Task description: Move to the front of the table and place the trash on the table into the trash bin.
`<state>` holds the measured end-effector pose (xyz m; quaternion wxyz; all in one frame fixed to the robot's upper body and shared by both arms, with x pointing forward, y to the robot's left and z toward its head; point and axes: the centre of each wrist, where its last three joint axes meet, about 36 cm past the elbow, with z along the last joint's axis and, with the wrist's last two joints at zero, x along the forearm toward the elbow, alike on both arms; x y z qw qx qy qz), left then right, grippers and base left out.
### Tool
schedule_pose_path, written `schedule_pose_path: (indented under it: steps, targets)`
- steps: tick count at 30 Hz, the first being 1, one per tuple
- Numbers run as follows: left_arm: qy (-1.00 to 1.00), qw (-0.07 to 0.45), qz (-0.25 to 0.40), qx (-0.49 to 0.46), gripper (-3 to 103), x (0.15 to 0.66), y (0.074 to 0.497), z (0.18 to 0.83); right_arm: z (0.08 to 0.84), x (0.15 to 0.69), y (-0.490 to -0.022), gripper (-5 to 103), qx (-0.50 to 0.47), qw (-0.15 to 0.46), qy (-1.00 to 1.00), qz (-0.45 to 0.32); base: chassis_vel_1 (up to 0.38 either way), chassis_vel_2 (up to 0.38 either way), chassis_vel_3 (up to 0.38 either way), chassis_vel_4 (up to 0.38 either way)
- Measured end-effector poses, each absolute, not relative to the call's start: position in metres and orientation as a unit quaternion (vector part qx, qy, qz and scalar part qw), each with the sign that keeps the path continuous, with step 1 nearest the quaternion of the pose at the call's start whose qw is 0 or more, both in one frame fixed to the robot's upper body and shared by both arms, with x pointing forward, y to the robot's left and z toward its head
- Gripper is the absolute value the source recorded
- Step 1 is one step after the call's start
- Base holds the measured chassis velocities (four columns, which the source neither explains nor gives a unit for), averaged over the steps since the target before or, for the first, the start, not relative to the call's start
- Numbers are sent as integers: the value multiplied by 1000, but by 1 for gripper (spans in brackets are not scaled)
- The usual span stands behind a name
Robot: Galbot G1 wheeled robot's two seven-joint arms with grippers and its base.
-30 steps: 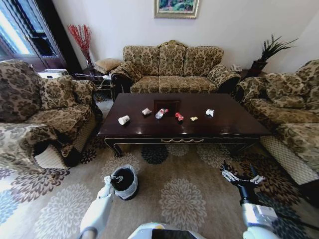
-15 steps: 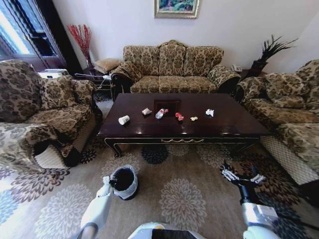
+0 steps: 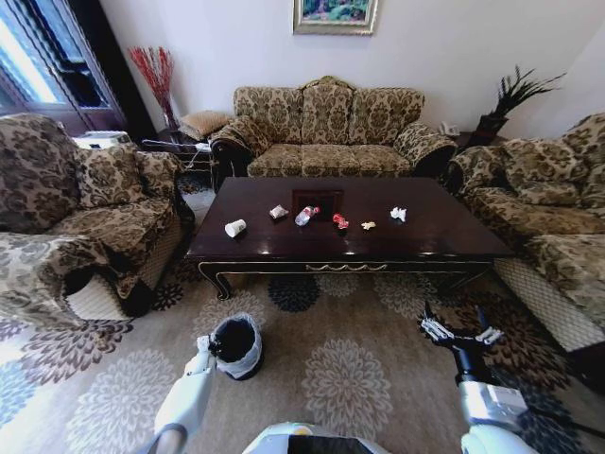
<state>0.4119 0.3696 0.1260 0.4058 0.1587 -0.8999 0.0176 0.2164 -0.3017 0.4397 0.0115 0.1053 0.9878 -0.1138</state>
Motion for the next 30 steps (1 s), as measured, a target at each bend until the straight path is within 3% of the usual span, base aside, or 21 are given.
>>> schedule_pose_path:
  steps: [8, 19, 24, 30]
  targets:
    - [-911, 380, 36, 159, 4, 404, 371, 144, 445, 218, -301, 100, 107, 16, 988, -113, 0, 0, 0, 0]
    - [-962, 233, 53, 135, 4, 358, 372, 266, 455, 228, -298, 100, 97, 23, 989, -110, 0, 0, 0, 0]
    - [-981, 143, 22, 127, 4, 326, 368, 324, 461, 231, -301, 100, 93, 23, 989, -112, 0, 0, 0, 0]
    - [-989, 74, 7, 126, 4, 302, 364, 373, 470, 236, -301, 100, 86, 22, 991, -105, 0, 0, 0, 0]
